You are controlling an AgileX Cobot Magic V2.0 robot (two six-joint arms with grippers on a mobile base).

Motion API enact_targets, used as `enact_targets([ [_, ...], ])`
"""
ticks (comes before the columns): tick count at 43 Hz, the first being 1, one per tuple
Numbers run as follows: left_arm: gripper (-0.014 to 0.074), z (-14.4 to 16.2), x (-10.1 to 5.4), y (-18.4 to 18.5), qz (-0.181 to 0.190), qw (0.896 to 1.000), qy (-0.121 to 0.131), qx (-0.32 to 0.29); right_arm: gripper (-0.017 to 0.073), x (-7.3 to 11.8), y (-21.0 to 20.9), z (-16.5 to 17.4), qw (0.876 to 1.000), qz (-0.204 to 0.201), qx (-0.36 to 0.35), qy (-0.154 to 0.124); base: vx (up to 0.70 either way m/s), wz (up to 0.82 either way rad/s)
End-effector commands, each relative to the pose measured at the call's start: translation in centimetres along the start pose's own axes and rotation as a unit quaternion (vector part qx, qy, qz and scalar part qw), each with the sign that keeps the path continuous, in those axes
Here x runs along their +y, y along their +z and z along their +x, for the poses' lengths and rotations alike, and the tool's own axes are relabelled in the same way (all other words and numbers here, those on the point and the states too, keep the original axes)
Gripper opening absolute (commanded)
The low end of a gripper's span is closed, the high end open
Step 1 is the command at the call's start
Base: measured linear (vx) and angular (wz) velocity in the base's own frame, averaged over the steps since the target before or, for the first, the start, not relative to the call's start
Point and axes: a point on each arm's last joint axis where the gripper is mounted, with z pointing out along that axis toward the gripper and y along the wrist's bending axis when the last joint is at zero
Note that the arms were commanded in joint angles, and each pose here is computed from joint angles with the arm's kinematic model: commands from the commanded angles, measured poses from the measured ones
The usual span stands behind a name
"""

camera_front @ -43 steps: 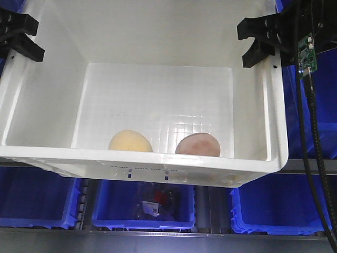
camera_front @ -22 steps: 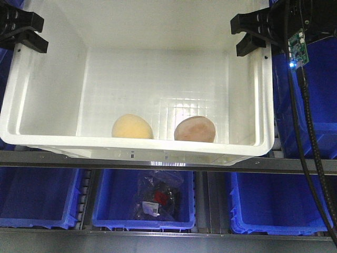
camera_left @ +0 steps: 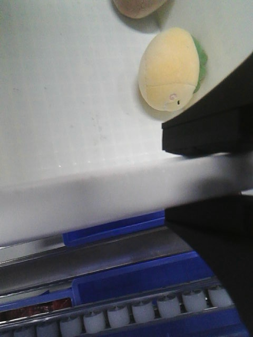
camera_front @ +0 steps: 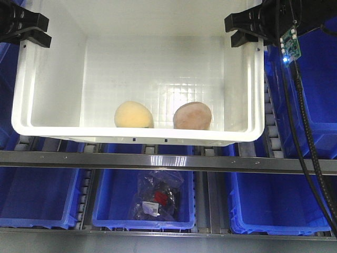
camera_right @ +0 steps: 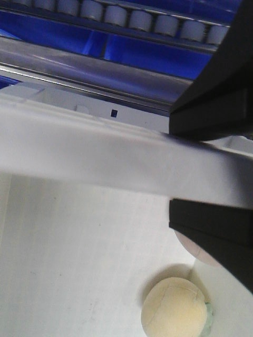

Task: Place moving items into box and shelve
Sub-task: 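Push the held tote forward onto the shelf rollers with both grippers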

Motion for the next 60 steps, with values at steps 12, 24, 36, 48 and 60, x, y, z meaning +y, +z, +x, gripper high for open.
enact_targets([
  [12, 0.0002, -2.1, -1.4, -0.5, 0.050, 0.995, -0.013, -0.082, 0.0000, 1.9, -3.2, -2.9, 0.988, -0.054, -0.148, -0.001, 0.00, 0.00],
  [24, 0.0002, -2.3, -1.2, -0.2, 0.044, 0.995, -0.016, -0.093, 0.0000, 1.3, 0.7, -2.7, 0.993, -0.048, -0.106, -0.004, 0.00, 0.00],
  [36, 0.0002, -2.2, -0.9, 0.9, 0.048, 0.996, -0.019, -0.075, 0.0000, 1.2, 1.5, -2.6, 0.994, -0.046, -0.094, -0.004, 0.00, 0.00],
  [48, 0.0002, -2.1, -0.7, 1.9, 0.055, 0.996, -0.025, -0.059, 0.0000, 1.2, 1.5, -2.6, 0.994, -0.046, -0.096, -0.004, 0.00, 0.00],
  [60, 0.0050, -2.6, -0.5, 1.9, 0.043, 0.995, -0.021, -0.087, 0.0060, 1.0, 1.5, -2.6, 0.995, -0.036, -0.097, -0.013, 0.00, 0.00],
])
